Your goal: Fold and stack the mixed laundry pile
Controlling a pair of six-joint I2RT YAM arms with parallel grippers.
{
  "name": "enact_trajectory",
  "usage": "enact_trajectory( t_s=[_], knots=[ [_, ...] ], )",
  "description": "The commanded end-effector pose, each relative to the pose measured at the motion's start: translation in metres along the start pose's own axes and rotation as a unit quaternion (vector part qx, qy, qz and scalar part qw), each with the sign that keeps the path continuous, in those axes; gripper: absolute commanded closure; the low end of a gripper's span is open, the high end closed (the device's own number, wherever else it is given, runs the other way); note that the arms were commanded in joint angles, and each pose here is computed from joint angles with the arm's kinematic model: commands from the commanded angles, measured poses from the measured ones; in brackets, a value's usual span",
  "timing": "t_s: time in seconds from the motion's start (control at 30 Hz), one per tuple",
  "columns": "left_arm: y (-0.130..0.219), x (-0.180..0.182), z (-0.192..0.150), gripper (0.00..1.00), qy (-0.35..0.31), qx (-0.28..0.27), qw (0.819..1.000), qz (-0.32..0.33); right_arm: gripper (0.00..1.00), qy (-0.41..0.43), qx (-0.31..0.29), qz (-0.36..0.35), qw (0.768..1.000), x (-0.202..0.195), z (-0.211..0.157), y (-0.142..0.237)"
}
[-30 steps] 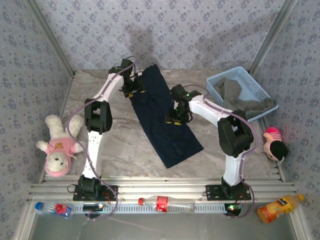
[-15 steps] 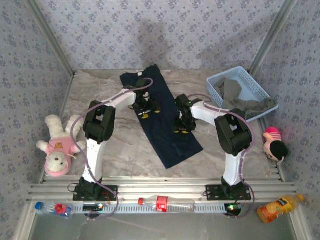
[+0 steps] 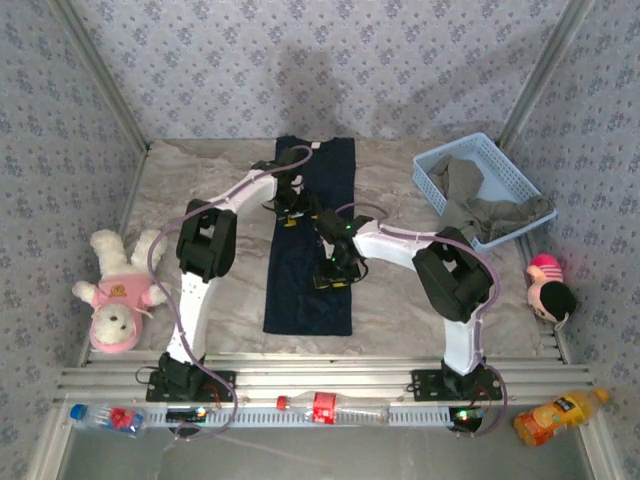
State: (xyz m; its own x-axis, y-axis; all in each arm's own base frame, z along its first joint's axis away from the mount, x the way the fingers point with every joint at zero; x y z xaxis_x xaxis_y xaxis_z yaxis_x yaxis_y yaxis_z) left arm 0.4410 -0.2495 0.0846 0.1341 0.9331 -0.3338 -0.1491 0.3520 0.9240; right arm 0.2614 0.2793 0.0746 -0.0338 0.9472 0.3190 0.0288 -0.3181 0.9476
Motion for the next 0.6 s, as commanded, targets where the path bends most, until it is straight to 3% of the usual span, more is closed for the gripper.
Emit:
enact_trajectory(
  t_s=[0.0, 0.13, 0.27, 0.4, 0.57],
  knots=[
    [0.015, 0.017, -0.002, 0.30, -0.001, 0.006, 0.999, 0.037, 0.57, -0.028, -0.002, -0.007, 1.000, -0.013, 0.006, 0.016],
    [0.059, 0.014, -0.005, 0.25, -0.008, -0.011, 0.999, 0.034, 0.52, -0.002, -0.029, -0.010, 1.000, -0.017, -0.002, 0.048],
    [0.096, 0.002, -0.035, 0.22, -0.019, -0.008, 1.000, 0.018, 0.51, 0.020, -0.029, -0.011, 0.999, -0.019, -0.028, 0.066],
    [0.100, -0.007, -0.085, 0.26, -0.005, 0.012, 1.000, -0.004, 0.55, 0.044, -0.006, -0.024, 0.999, -0.029, -0.063, 0.060],
    [0.073, -0.015, -0.149, 0.38, 0.026, 0.029, 0.999, -0.009, 0.59, 0.097, 0.007, -0.048, 0.994, -0.033, -0.095, 0.049]
  ],
)
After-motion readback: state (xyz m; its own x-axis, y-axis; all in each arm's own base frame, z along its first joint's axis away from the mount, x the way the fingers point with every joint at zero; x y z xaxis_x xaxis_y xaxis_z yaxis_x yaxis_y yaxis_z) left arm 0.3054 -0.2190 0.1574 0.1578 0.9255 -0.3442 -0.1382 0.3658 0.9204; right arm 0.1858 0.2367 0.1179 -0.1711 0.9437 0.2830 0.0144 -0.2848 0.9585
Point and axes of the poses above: each hand's point on the last joint's axis, 136 mm out from that joint toward the fingers, its own y axis back along the fingers, its own x axis along the line the jaws close on, z = x × y, the point moved 5 cm from there along y, back along the fingers, and after that the axes turned 11 degrees about -y, right-handed, at the moved point
